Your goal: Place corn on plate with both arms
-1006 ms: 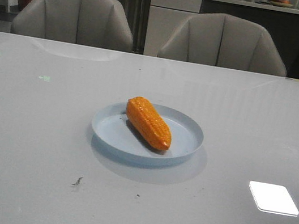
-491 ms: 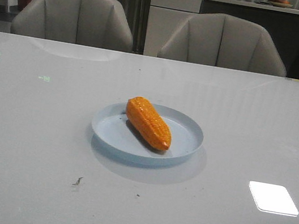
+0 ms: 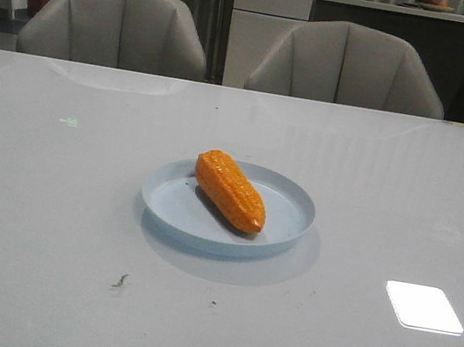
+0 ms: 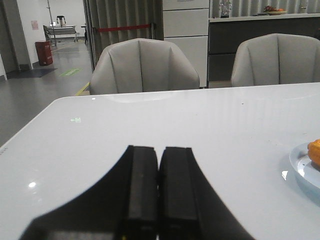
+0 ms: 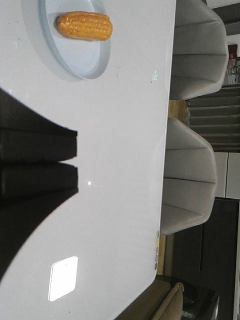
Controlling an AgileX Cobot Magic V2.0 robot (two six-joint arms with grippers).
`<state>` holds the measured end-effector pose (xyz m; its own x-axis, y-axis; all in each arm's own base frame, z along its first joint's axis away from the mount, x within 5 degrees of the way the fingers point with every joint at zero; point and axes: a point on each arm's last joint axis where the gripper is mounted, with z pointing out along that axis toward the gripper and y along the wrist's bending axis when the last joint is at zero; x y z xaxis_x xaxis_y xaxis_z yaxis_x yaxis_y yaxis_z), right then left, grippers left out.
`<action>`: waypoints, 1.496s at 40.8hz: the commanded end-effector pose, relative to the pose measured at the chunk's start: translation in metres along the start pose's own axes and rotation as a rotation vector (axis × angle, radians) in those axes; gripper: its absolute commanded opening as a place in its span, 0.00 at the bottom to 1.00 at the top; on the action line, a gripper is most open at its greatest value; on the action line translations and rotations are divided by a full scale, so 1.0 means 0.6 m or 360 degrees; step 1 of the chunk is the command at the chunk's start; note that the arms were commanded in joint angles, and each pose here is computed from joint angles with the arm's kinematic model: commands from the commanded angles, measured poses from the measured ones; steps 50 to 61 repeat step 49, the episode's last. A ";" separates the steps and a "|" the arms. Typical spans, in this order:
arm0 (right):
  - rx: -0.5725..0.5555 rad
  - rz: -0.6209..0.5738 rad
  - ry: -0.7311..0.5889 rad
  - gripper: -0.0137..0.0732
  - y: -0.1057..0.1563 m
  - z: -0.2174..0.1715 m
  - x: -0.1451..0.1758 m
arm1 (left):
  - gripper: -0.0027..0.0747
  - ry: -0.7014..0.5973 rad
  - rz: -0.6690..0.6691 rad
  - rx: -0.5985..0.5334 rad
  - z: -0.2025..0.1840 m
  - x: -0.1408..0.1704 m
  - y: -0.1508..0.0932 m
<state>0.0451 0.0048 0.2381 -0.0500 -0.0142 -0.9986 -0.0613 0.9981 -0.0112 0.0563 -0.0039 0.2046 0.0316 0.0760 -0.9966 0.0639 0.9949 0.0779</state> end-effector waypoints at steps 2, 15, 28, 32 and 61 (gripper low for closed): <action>0.0026 -0.0024 -0.0129 0.22 -0.002 0.002 0.005 | 0.16 -0.0087 -0.0011 -0.0005 0.001 0.007 0.000; 0.0041 -0.0018 -0.0049 0.22 -0.004 0.018 0.062 | 0.16 -0.0087 -0.0011 -0.0005 0.001 0.007 0.000; 0.0041 -0.0018 -0.0049 0.22 -0.004 0.018 0.062 | 0.16 -0.0087 -0.0011 -0.0005 0.001 0.007 0.000; 0.0041 -0.0018 -0.0049 0.22 -0.004 0.018 0.062 | 0.16 -0.0087 -0.0011 -0.0005 0.001 0.007 0.000; 0.0041 -0.0018 -0.0049 0.22 -0.004 0.018 0.062 | 0.16 -0.0087 -0.0011 -0.0005 0.001 0.007 0.000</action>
